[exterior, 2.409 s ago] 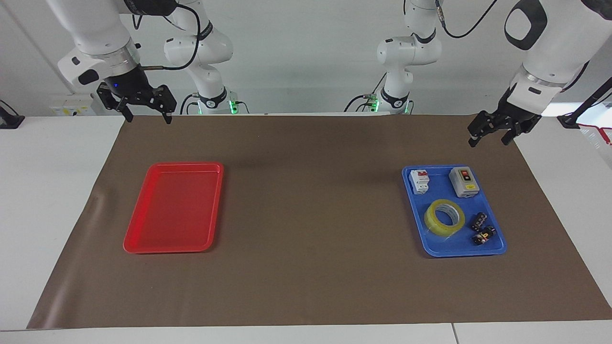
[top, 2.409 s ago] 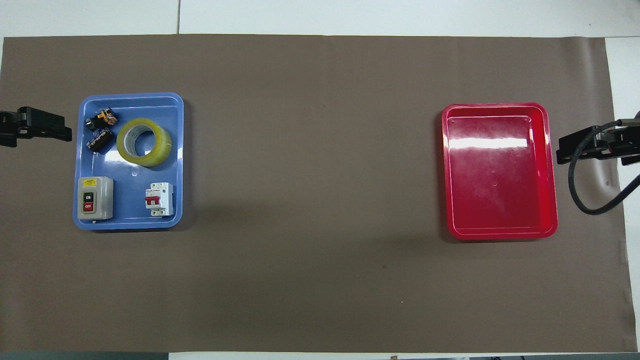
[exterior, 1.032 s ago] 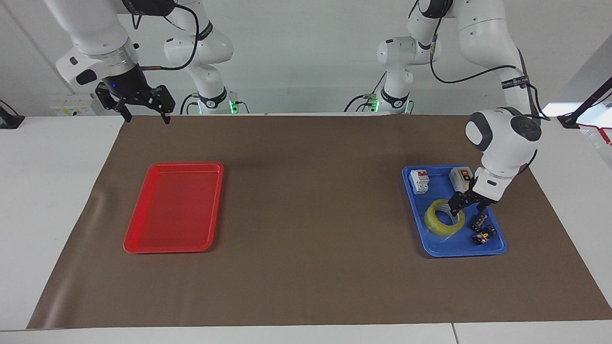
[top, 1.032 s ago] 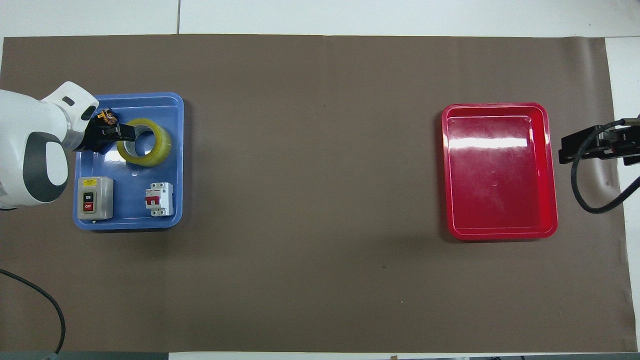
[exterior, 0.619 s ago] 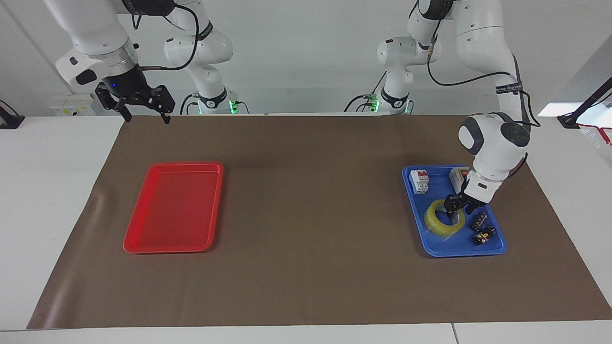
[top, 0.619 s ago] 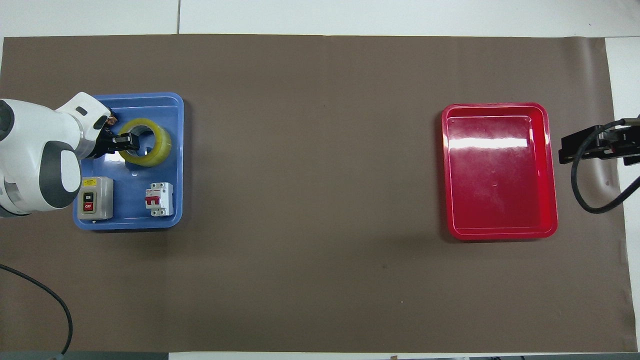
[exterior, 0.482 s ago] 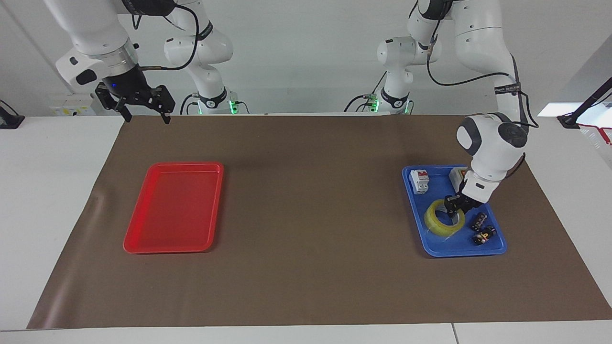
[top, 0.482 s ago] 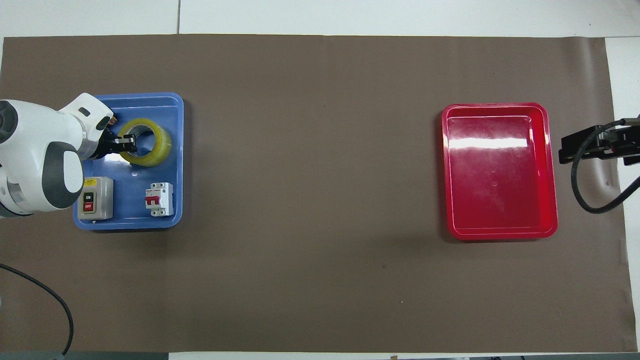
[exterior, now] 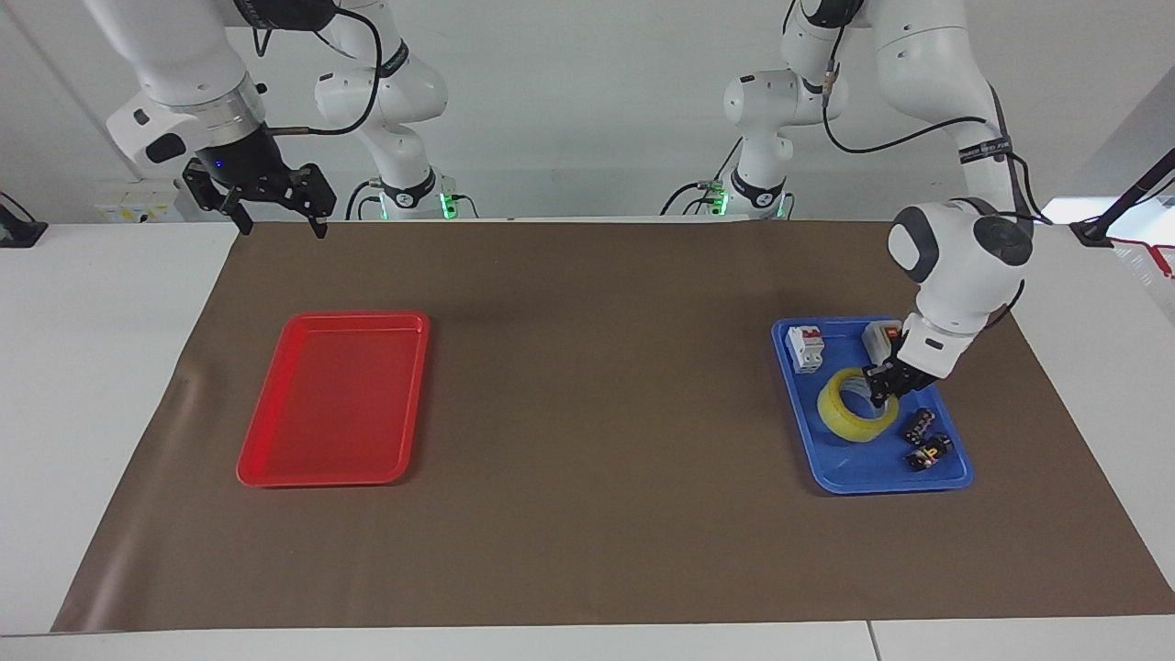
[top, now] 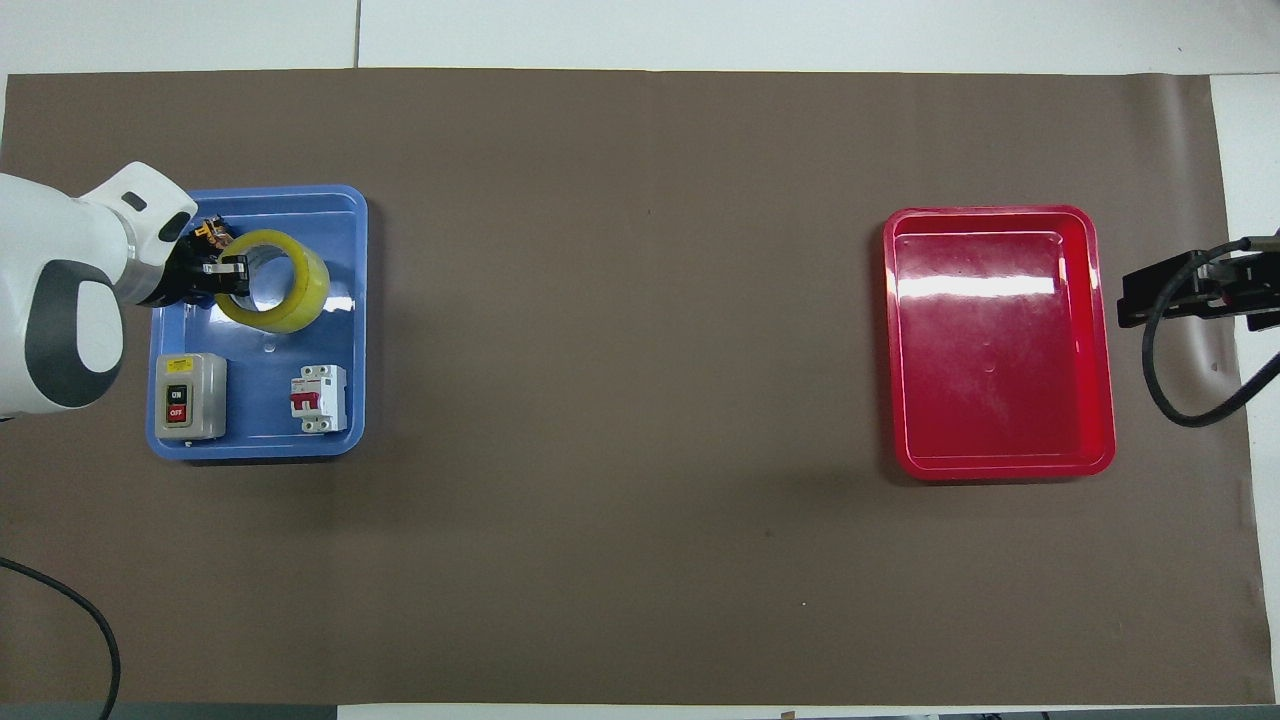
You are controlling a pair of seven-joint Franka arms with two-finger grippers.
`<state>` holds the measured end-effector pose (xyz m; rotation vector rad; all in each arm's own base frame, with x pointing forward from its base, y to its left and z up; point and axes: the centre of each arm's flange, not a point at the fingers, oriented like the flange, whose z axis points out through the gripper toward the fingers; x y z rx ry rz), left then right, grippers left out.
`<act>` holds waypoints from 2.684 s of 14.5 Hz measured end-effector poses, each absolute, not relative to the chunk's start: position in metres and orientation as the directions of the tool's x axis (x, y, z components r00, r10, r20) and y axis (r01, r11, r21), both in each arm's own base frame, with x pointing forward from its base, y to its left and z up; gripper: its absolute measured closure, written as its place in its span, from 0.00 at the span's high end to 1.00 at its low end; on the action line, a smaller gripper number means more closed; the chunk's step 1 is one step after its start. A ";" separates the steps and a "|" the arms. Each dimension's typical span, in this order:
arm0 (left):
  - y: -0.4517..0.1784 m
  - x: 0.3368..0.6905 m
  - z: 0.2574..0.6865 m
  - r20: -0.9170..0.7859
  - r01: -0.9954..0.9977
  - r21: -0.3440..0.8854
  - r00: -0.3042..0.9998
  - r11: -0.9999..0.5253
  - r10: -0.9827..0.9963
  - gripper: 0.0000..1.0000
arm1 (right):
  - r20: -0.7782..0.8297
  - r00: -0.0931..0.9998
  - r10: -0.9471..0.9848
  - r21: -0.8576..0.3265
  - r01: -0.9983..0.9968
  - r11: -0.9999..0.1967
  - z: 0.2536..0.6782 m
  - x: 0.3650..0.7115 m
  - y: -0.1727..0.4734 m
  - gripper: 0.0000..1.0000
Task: Place and move tape with both arms
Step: 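Carry the tape roll with the left gripper to the table center, then set the tape down mid-table while the right gripper reaches toward it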
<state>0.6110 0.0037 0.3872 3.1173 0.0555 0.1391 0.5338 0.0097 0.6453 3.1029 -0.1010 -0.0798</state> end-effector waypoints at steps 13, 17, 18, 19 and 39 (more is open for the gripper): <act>-0.331 0.539 0.390 0.110 0.247 0.069 0.961 -0.966 0.254 0.21 | -0.050 0.997 -0.066 0.038 -0.064 -0.997 0.645 0.534 0.010 1.00; -0.378 0.518 0.351 0.130 0.216 0.053 0.966 -0.975 0.221 0.21 | -0.050 0.997 -0.066 0.038 -0.064 -0.997 0.645 0.534 0.010 1.00; -0.383 0.516 0.340 0.125 0.209 0.044 0.969 -0.977 0.213 0.21 | -0.050 0.997 -0.066 0.038 -0.064 -0.997 0.645 0.534 0.010 1.00; -0.387 0.513 0.331 0.117 0.202 0.034 0.972 -0.979 0.205 0.21 | -0.050 0.997 -0.066 0.038 -0.064 -0.997 0.645 0.534 0.010 1.00; -0.196 0.568 0.482 0.119 0.135 0.052 0.983 -0.990 0.140 1.00 | 0.010 0.991 0.136 -0.007 0.136 -0.991 0.511 0.585 0.215 1.00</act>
